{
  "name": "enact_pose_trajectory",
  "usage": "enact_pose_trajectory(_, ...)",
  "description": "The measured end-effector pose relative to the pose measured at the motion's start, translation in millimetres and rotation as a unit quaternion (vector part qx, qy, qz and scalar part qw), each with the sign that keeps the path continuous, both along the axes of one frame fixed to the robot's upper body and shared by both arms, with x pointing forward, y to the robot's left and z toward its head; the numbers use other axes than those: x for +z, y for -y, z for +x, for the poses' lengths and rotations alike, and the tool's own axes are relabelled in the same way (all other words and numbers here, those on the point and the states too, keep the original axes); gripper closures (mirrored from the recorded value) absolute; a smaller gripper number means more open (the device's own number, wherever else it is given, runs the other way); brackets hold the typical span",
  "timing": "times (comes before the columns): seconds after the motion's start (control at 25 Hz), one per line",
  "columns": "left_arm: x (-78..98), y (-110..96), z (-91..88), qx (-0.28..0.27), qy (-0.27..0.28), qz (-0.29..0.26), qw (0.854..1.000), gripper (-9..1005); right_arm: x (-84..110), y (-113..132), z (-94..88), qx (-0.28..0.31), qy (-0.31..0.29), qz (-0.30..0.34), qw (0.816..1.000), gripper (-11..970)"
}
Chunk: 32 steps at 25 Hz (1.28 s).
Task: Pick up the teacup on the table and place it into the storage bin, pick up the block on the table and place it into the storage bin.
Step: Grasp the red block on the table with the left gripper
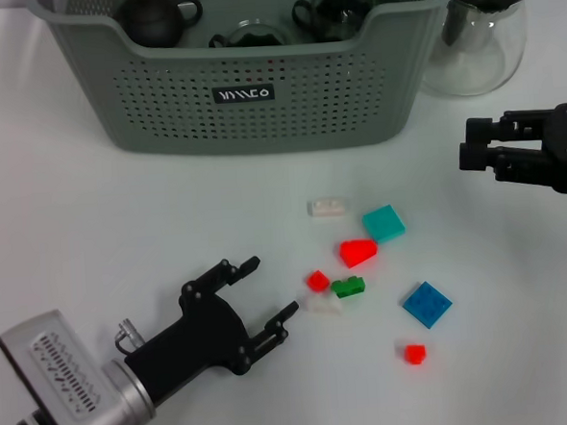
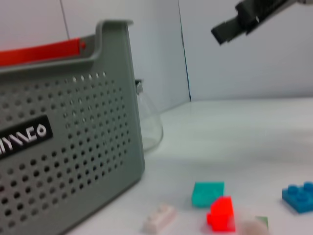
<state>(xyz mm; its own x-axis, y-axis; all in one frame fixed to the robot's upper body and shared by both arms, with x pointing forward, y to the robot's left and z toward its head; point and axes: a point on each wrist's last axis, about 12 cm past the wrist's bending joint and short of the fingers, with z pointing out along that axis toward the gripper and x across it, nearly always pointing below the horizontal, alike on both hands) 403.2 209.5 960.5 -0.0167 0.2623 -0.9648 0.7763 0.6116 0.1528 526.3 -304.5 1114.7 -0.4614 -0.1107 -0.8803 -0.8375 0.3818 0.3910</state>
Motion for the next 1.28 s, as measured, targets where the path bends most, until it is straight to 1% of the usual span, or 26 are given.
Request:
enact_pose_trajectory(0.16, 3.4, -2.3, -0.7, 0.004, 0.011, -0.012, 1.000, 326, 0.4, -0.5, 0.6, 0.001, 0.001, 0.000, 1.000, 473)
enact_pose_trajectory(0.92, 3.0, -1.3, -1.5, -0.002, 0.010, -0.010, 1.000, 326, 0.1, -0.1, -0.2, 0.001, 0.000, 0.000, 1.000, 474)
enact_pose_trajectory(1.08, 4.0, 9.5, 2.3, -0.014, 0.005, -0.016, 1.000, 331, 0.1, -0.3, -0.4, 0.002, 0.000, 0.001, 1.000, 474)
enact_pose_trajectory(1.12, 4.0, 9.5, 2.3, -0.014, 0.005, -0.016, 1.000, 333, 0.0, -0.4, -0.4, 0.002, 0.000, 0.001, 1.000, 474)
enact_pose_trajectory(1.2, 2.9, 20.4, 8.4, -0.020, -0.007, -0.013, 1.000, 338, -0.2, -0.6, -0.6, 0.002, -0.001, 0.001, 1.000, 474)
enact_pose_trajectory(1.28, 2.2, 22.9, 10.0, -0.021, -0.011, -0.011, 1.000, 338, -0.6, -0.7, -1.0, 0.004, -0.003, -0.001, 1.000, 474)
